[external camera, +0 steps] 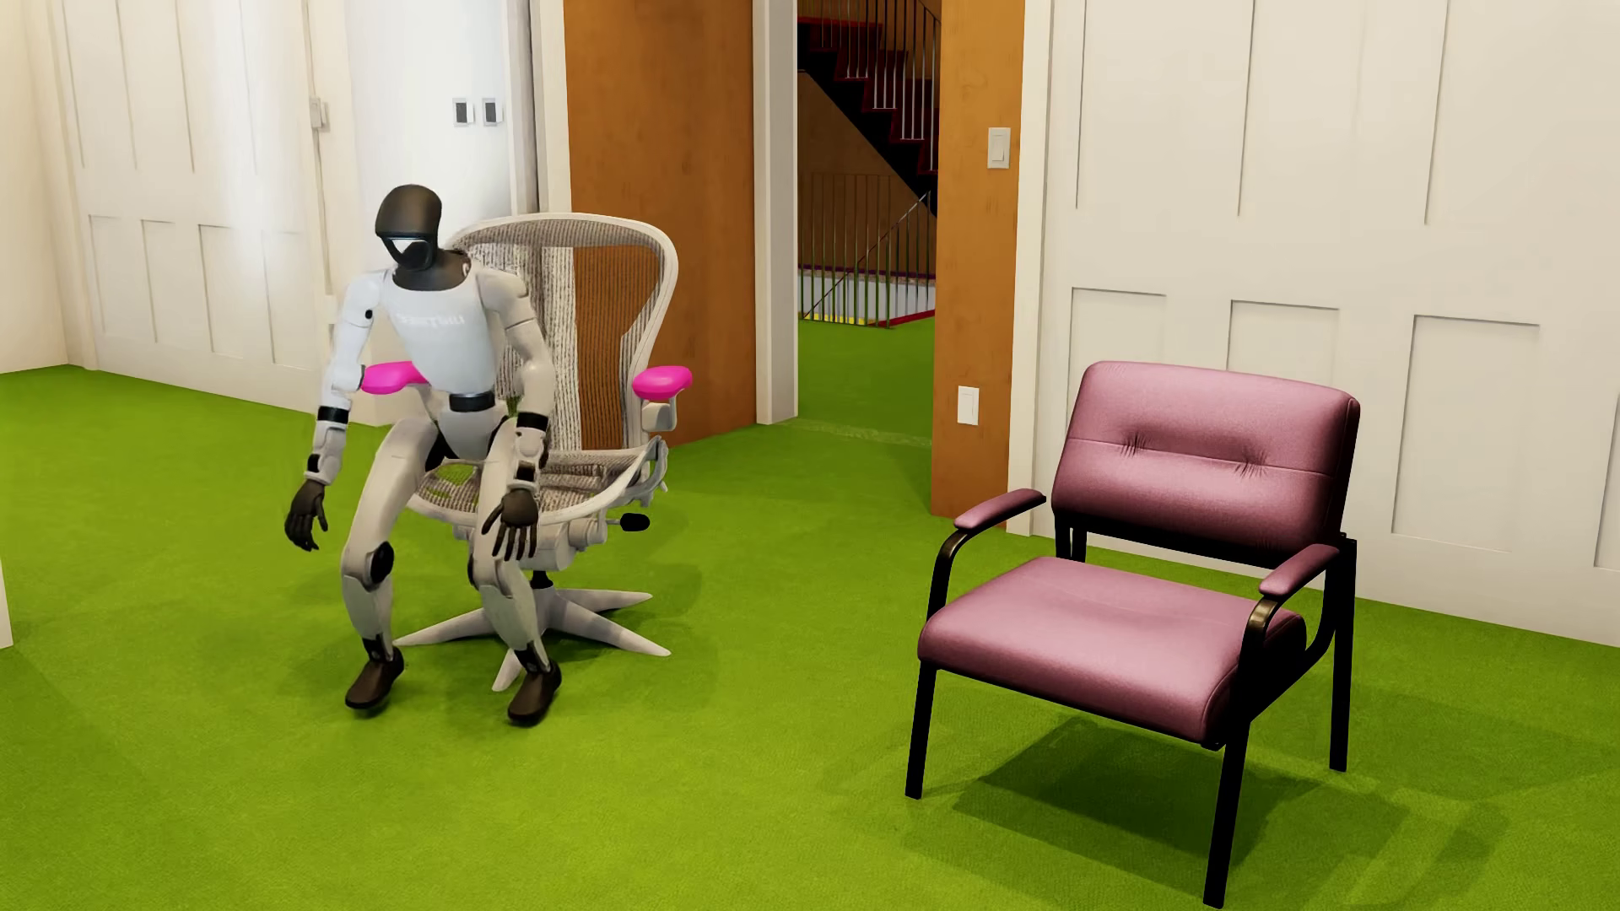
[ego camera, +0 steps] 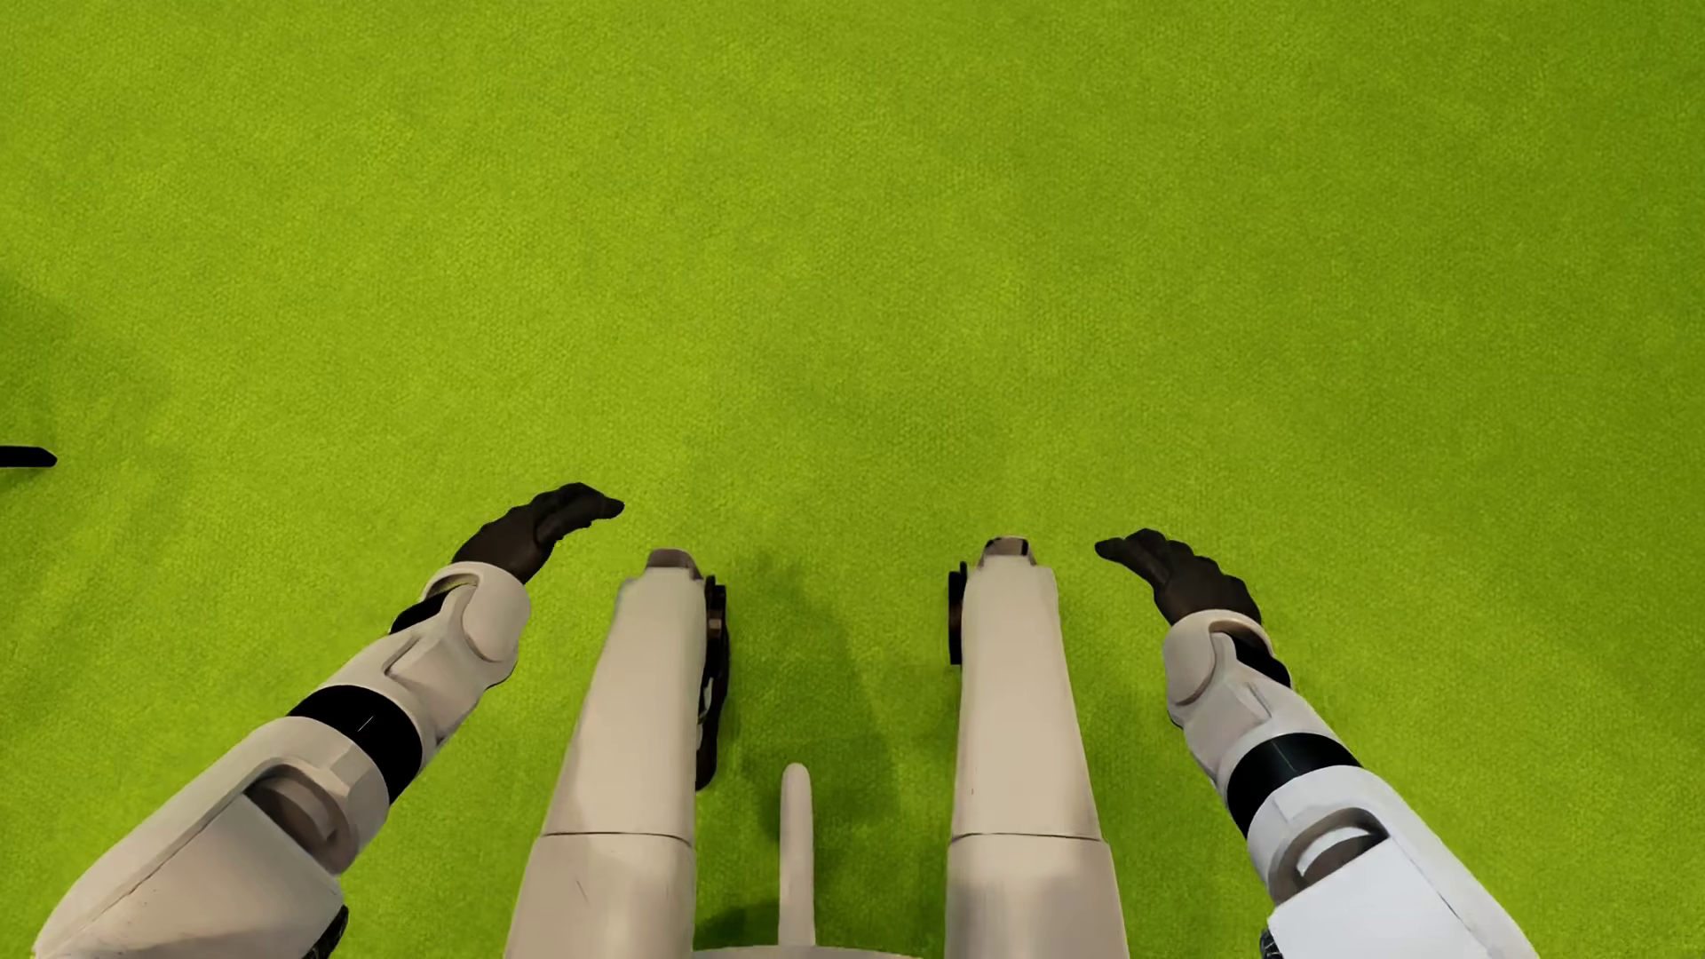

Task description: Take a seat on the light gray chair

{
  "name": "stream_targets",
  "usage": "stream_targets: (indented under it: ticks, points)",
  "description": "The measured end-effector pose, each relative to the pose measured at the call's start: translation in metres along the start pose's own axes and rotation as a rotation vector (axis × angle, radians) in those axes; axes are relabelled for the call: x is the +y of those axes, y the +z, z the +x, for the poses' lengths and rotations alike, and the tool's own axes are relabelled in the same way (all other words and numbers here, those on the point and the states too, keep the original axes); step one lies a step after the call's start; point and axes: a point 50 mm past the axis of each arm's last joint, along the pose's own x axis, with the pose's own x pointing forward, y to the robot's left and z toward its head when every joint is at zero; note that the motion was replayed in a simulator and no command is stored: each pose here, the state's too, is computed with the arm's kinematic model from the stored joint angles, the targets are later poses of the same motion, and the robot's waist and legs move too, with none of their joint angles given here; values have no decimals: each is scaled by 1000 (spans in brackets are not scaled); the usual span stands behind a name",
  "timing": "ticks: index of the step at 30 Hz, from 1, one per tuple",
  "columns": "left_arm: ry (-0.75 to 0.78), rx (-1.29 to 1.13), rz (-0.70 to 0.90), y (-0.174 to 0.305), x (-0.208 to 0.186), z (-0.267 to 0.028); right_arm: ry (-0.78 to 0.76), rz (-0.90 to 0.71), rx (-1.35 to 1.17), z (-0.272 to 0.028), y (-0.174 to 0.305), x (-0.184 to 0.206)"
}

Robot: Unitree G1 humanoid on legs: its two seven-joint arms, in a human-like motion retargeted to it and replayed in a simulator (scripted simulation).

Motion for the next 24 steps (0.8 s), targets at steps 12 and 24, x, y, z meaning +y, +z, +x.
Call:
stream_targets:
  ticks: [12, 24]
  points:
    - [101, -180, 69, 61, 39, 16, -126, -26, -133, 18, 60, -50]
    - [-122, 1, 49, 7, -25, -4, 109, -24, -114, 4, 43, 1]
